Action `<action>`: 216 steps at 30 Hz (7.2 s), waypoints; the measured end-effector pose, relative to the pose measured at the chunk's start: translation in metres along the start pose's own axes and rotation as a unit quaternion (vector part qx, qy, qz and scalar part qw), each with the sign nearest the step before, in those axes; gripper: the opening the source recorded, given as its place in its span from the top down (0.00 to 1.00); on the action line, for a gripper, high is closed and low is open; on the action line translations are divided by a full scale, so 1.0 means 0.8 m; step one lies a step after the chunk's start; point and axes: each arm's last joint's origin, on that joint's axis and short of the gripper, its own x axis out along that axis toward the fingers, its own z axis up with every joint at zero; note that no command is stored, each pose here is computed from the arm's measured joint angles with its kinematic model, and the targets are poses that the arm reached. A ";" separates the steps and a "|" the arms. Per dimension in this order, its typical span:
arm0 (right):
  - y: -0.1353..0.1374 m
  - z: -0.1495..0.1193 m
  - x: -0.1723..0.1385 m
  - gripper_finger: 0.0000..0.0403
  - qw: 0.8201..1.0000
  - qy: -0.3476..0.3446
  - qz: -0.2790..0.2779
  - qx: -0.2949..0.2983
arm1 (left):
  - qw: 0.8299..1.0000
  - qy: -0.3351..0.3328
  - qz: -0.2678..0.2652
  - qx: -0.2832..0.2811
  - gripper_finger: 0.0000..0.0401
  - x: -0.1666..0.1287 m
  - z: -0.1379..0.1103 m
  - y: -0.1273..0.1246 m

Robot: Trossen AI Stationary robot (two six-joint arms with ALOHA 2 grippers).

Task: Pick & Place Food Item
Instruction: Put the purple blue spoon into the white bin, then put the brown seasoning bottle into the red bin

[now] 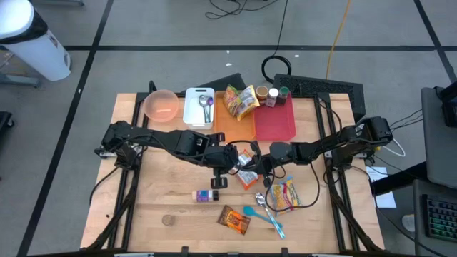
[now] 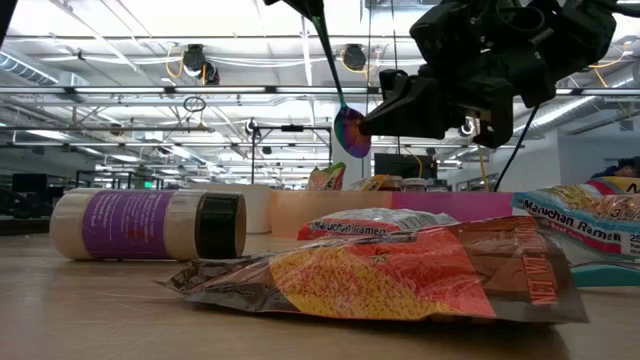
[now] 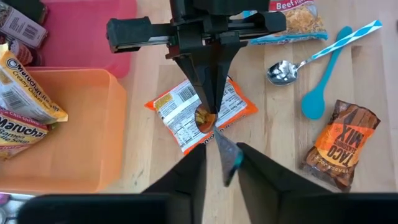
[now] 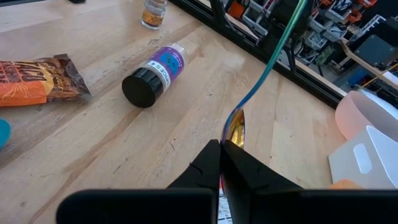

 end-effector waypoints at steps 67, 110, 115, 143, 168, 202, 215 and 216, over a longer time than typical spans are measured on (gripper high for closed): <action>-0.006 0.003 0.000 0.43 0.998 0.004 -0.060 0.023 | 0.900 0.242 0.363 0.011 0.98 0.081 -0.087 0.180; -0.013 -0.004 -0.001 0.45 0.997 0.018 -0.066 0.028 | 0.915 0.171 0.366 -0.013 0.94 0.172 -0.151 0.253; -0.013 -0.004 -0.001 0.45 0.997 0.018 -0.066 0.028 | 0.916 0.168 0.363 -0.023 0.94 0.172 -0.152 0.253; -0.013 -0.004 -0.001 0.46 0.997 0.018 -0.066 0.030 | 0.938 0.159 0.300 -0.072 0.43 0.133 -0.134 0.271; -0.016 -0.005 -0.002 0.47 0.997 0.016 -0.068 0.032 | 0.959 -0.033 0.248 -0.135 0.39 -0.012 -0.114 0.235; -0.018 0.001 -0.002 0.47 0.996 -0.007 -0.078 0.042 | 0.843 -0.508 -0.100 -0.146 0.39 0.027 -0.266 0.039; -0.021 0.007 -0.003 0.48 0.976 -0.046 -0.083 0.194 | 0.857 -0.506 -0.027 -0.093 0.39 0.051 -0.249 0.045; -0.021 0.008 -0.003 0.48 0.974 -0.051 -0.084 0.205 | 0.855 -0.510 -0.017 -0.091 0.39 0.049 -0.246 0.047</action>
